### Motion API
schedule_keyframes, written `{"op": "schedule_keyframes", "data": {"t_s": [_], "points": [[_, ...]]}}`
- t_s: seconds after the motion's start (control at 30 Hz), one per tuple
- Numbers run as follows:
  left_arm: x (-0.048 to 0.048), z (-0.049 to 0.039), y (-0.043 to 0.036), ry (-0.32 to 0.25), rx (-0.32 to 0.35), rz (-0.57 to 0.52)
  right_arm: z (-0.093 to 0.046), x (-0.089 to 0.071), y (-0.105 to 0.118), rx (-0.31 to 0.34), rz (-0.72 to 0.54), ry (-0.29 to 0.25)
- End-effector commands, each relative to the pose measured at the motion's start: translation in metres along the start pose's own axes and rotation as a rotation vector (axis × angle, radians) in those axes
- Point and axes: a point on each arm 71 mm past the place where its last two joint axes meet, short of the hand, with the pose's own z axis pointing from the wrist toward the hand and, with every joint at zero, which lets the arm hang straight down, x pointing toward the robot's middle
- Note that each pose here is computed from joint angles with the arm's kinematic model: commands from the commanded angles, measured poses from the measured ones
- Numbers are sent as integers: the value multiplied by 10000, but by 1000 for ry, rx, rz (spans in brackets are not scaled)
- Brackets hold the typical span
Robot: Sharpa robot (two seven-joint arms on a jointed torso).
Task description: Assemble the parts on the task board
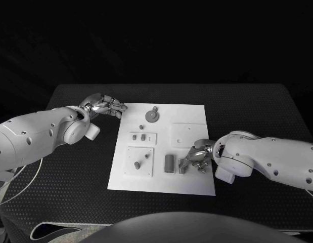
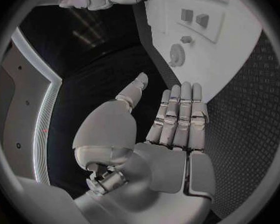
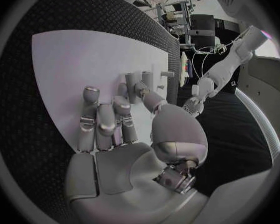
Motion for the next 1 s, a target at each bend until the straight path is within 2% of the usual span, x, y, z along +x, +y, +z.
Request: {"op": "schedule_keyframes", "data": {"t_s": [0.03,0.33,1.0], "points": [[18,4,-14,13,10,-8,6,43,12,-15,-7,26],[19,4,-14,14,10,-9,10,23,19,-23,9,0],[18,4,-13,14,9,-9,16,23,23,-28,8,3]]}}
